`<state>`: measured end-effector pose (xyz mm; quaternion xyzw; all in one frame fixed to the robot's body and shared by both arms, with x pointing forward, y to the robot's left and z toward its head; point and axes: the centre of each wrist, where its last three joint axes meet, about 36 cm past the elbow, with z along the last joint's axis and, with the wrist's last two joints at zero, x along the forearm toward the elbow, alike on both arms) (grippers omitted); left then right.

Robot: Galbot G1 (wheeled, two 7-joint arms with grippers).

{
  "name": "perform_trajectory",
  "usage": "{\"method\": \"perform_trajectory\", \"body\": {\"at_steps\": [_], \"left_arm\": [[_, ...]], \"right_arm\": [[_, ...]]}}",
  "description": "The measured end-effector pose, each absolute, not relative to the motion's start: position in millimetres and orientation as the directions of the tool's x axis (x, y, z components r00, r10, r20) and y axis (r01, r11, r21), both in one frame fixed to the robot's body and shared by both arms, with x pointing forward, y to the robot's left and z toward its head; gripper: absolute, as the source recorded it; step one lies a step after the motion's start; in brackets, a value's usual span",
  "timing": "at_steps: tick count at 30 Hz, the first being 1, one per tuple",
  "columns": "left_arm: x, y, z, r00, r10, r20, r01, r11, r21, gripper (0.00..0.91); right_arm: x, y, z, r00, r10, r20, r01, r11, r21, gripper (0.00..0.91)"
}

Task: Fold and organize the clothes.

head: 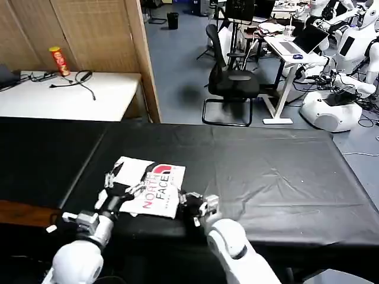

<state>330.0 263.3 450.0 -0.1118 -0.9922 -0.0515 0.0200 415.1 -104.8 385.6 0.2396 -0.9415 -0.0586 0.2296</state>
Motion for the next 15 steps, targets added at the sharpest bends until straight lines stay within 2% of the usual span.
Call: {"method": "perform_trajectory", "body": {"at_steps": [3,4,5,10,15], "left_arm": [[331,265,446,-0.975,0.215,0.061,0.220,0.971,0.092,0.878],[331,266,445,-0.975,0.214,0.062,0.219,0.972,0.088,0.878],[331,266,444,-0.974,0.214,0.067,0.220,0.972,0.084,0.878],[331,268,435,-0.969,0.239,0.067,0.243,0.968,0.059,0.878],[329,265,427,-0.971,0.225,0.081,0.227,0.974,0.015,0.878]], "right_arm": [[412,-137,392,-0.807,-0.431,0.404,-0.376,0.902,0.211,0.000],[411,-149,394,-0.814,-0.417,0.405,-0.360,0.909,0.212,0.146],[409,-163,396,-0.819,-0.401,0.411,-0.344,0.916,0.208,0.878],[397,-217,414,-0.835,-0.378,0.401,-0.346,0.926,0.152,0.878],[380,-234,430,-0.873,-0.330,0.361,-0.328,0.942,0.067,0.878]]}}
